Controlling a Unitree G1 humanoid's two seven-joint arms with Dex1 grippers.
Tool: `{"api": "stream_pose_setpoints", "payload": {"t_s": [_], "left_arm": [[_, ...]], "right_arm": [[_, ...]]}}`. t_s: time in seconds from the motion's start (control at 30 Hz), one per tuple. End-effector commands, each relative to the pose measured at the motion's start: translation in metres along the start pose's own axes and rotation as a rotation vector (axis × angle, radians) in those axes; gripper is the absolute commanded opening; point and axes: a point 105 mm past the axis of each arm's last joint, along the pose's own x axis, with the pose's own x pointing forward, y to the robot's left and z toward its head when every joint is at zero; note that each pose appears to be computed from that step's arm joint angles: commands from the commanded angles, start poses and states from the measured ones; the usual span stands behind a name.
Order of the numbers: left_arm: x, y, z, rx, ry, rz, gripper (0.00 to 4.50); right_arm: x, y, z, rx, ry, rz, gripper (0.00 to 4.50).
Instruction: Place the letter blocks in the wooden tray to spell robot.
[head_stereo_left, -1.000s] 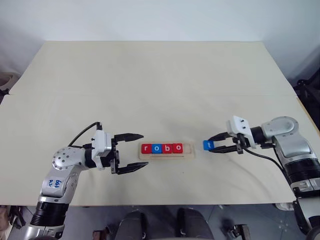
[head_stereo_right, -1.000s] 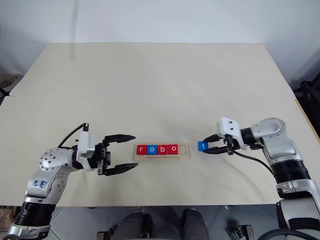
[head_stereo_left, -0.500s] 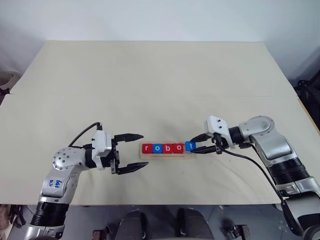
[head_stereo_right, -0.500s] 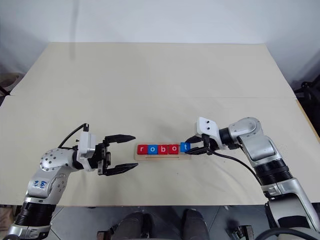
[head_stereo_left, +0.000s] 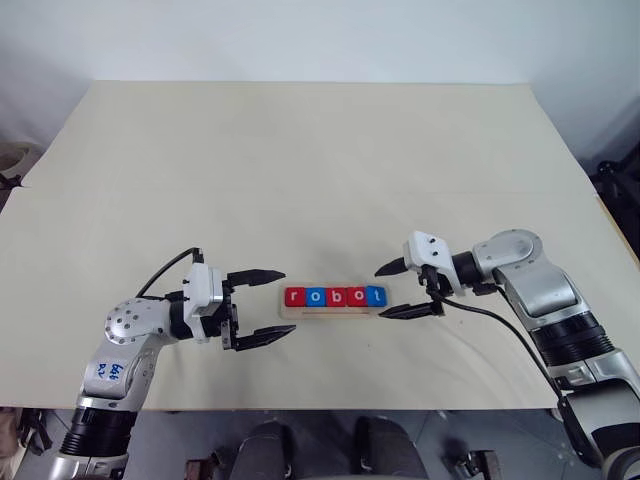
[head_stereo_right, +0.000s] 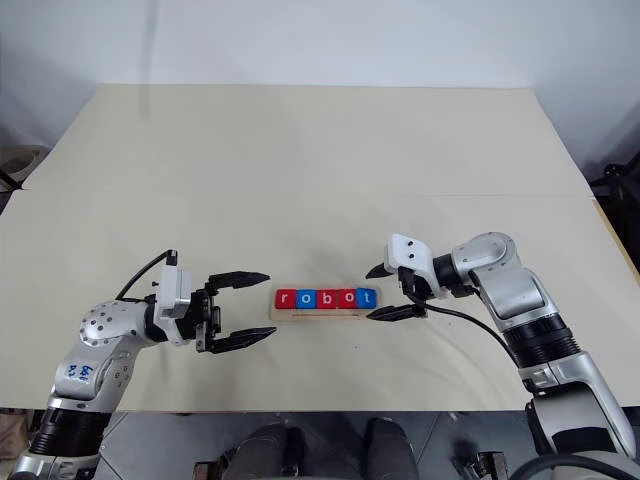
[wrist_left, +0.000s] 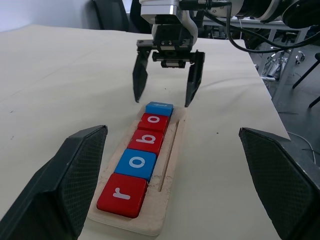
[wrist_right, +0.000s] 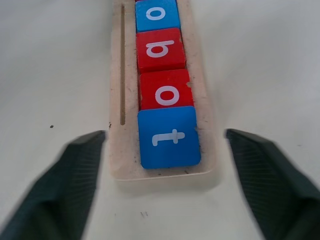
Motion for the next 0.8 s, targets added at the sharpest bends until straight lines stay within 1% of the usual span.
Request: {"api": "stream_pose_setpoints", "payload": {"t_s": [0.03, 0.07, 0.17, 0.27, 0.37, 0.53, 0.57, 0.8], "left_arm": [[0.0, -0.001, 0.009, 0.034, -0.024, -0.003, 4.5], [0.0, 0.0, 0.009, 0.035, -0.024, -0.003, 4.5], [0.0, 0.0, 0.009, 0.035, -0.024, -0.003, 4.5], [-0.001, 0.0, 0.009, 0.034, -0.023, -0.001, 4.5], [0.0, 0.0, 0.008, 0.032, -0.023, -0.001, 4.5], [0.001, 0.0, 0.009, 0.031, -0.025, -0.003, 4.5], [0.001, 0.0, 0.009, 0.031, -0.026, -0.003, 4.5], [0.001, 0.0, 0.009, 0.032, -0.025, -0.002, 4.5]], "right_arm": [[-0.017, -0.006, 0.013, -0.035, -0.027, -0.039, 4.48], [-0.02, -0.005, 0.014, -0.027, -0.033, -0.038, 4.48], [-0.025, -0.003, 0.017, 0.008, -0.06, -0.032, 3.86], [-0.024, -0.002, 0.026, 0.024, -0.103, -0.043, 2.86], [-0.016, 0.001, 0.032, 0.016, -0.107, -0.03, 1.9], [0.0, -0.003, 0.036, 0.017, -0.111, -0.057, 0.17], [0.004, -0.003, 0.034, 0.017, -0.103, -0.062, 0.04], [0.014, -0.001, 0.025, 0.037, -0.055, -0.063, 0.04]]}}
